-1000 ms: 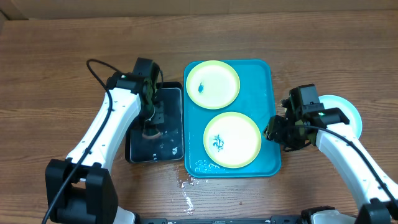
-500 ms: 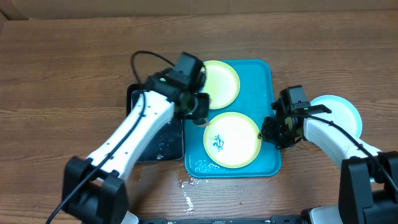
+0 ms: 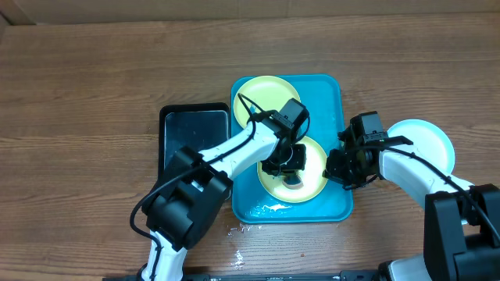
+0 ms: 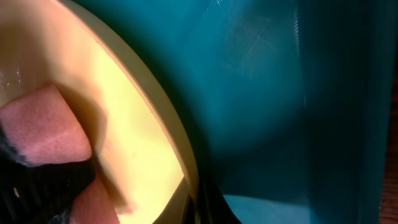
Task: Clean dirty plates on tray and stack at the side
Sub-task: 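Scrub the lower plate's blue stain with the sponge in the left gripper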
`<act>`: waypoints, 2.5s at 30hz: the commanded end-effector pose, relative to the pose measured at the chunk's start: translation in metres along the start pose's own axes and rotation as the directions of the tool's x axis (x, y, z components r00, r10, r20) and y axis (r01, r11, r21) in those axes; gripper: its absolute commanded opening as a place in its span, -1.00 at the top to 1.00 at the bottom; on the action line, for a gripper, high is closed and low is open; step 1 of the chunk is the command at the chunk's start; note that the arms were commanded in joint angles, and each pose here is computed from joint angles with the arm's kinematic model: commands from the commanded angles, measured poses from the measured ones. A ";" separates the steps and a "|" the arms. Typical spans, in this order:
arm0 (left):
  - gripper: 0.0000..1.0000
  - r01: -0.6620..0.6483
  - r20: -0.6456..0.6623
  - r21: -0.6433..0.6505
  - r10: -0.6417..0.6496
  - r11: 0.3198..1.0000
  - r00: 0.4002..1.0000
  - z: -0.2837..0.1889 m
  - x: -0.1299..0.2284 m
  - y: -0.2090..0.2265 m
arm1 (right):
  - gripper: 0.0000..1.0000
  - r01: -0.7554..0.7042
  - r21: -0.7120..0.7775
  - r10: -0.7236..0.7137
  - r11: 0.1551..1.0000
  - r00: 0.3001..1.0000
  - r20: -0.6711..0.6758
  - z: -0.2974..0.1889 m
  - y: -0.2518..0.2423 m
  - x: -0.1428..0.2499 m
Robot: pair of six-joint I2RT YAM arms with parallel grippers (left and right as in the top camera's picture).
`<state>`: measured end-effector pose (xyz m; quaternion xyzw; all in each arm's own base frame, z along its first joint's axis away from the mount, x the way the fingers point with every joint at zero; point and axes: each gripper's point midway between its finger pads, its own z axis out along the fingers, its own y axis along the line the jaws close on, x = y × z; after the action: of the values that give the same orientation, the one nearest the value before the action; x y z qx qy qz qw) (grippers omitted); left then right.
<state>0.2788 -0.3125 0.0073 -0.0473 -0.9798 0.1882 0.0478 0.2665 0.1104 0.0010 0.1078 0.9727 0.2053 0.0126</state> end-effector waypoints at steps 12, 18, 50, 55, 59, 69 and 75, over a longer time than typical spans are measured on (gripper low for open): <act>0.92 0.138 0.129 -0.336 -0.100 0.932 0.987 -0.021 -0.041 0.098 | 0.92 -0.047 0.071 0.050 0.996 0.998 -0.040 0.011 -0.019 0.013; 0.92 0.107 0.072 -0.235 -0.093 0.966 0.993 -0.009 -0.032 0.074 | 0.92 -0.047 0.071 0.050 0.996 0.998 -0.040 0.011 -0.019 0.013; 0.92 0.156 0.064 -0.353 -0.142 0.923 0.988 -0.021 -0.027 0.108 | 0.92 -0.054 0.079 0.058 0.995 0.997 -0.055 0.011 -0.021 0.017; 0.92 0.054 0.067 -0.163 -0.044 0.985 0.997 -0.009 -0.043 0.070 | 0.92 -0.054 0.079 0.058 0.995 0.997 -0.056 0.011 -0.021 0.017; 0.92 -0.018 0.044 0.062 0.015 0.998 0.999 0.000 -0.042 0.023 | 0.92 -0.054 0.079 0.059 0.995 0.997 -0.057 0.011 -0.021 0.017; 0.92 -0.133 -0.047 0.224 0.147 0.965 0.988 0.034 -0.006 -0.036 | 0.92 -0.054 0.079 0.059 0.995 0.997 -0.057 0.011 -0.021 0.017; 0.92 -0.107 -0.079 0.169 0.122 0.980 0.989 0.033 -0.001 -0.023 | 0.92 -0.054 0.080 0.059 0.995 0.997 -0.058 0.011 -0.021 0.017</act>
<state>0.2815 -0.3630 0.0079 -0.1181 -0.9459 0.2975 0.0529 0.2610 0.1116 0.0011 0.1207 0.9706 0.2083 -0.0023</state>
